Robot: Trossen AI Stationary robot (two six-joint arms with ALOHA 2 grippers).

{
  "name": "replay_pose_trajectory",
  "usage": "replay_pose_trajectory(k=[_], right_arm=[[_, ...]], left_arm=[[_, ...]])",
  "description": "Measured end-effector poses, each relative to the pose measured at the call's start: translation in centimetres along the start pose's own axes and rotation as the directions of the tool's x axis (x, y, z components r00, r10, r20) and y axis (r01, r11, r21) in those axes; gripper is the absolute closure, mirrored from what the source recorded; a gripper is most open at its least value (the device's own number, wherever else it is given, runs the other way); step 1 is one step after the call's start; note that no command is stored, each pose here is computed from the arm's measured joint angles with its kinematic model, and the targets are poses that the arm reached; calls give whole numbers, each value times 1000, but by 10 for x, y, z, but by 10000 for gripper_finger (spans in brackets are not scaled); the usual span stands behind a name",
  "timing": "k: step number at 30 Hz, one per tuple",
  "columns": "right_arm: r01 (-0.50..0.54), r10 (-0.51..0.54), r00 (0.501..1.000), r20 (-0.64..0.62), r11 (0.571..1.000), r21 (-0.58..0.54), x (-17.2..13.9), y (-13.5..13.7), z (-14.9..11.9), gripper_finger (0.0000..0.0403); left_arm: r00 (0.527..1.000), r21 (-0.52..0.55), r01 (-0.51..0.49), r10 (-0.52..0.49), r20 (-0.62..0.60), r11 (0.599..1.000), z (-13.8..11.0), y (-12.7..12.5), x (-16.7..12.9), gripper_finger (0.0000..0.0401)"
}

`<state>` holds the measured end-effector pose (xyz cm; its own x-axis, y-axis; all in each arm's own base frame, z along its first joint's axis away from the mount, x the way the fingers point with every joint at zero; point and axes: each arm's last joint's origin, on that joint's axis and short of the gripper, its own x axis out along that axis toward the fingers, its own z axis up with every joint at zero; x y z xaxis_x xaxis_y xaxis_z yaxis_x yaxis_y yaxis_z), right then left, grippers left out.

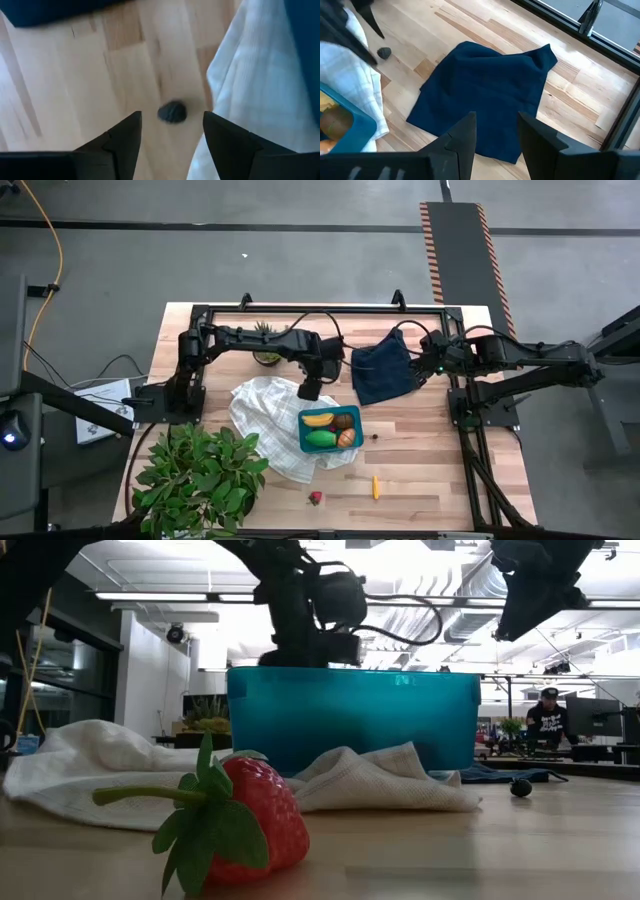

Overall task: Pick and placing Produce into tupperware
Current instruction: Put the blackberry into the blue bin

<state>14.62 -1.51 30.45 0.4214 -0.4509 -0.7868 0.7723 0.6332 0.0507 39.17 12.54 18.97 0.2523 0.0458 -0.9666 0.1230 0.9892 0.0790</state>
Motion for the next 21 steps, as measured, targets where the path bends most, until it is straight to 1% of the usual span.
replay_pose_trajectory(k=[1, 2, 3, 4, 6, 8, 10, 14, 16, 21], right_arm=[[-4, 4, 1000, 4, 1000, 3, 0, 0, 0, 269], [-7, 7, 1000, 7, 1000, 5, 0, 1, 1, 269], [-10, 10, 1000, 11, 1000, 8, 0, 1, 1, 269], [-15, 15, 1000, 16, 1000, 12, 0, 2, 2, 269], [-24, 23, 999, 24, 1000, 18, 0, 3, 3, 269], [-35, 35, 999, 34, 999, 25, 0, 4, 4, 269], [-44, 43, 998, 38, 999, 26, 0, 4, 4, 269], [-71, 70, 997, 39, 997, 27, 0, 6, 5, 269], [-85, 83, 996, 39, 996, 31, 0, 7, 6, 269], [-101, 101, 994, 35, 995, 20, 0, 8, 6, 269]], left_arm=[[1000, -33, -4, 4, 13, 999, 3, -2, 2, 202], [1000, -92, -8, 9, 20, 996, 4, -2, 3, 203], [1000, -175, -10, 14, 17, 984, 4, -2, 4, 205], [1000, -274, -21, 25, 12, 962, 4, -3, 4, 207], [999, -470, -29, 37, 8, 882, 4, -2, 3, 212], [999, -609, -29, 32, -5, 793, 3, -2, 4, 216], [1000, -684, -29, 30, -11, 729, 2, -2, 4, 221], [1000, -780, -15, -4, -22, 626, 1, -4, 4, 230], [1000, -828, -9, -12, -18, 561, 1, -5, 4, 233], [1000, -907, -15, -12, -22, 421, 0, -4, 3, 235]])
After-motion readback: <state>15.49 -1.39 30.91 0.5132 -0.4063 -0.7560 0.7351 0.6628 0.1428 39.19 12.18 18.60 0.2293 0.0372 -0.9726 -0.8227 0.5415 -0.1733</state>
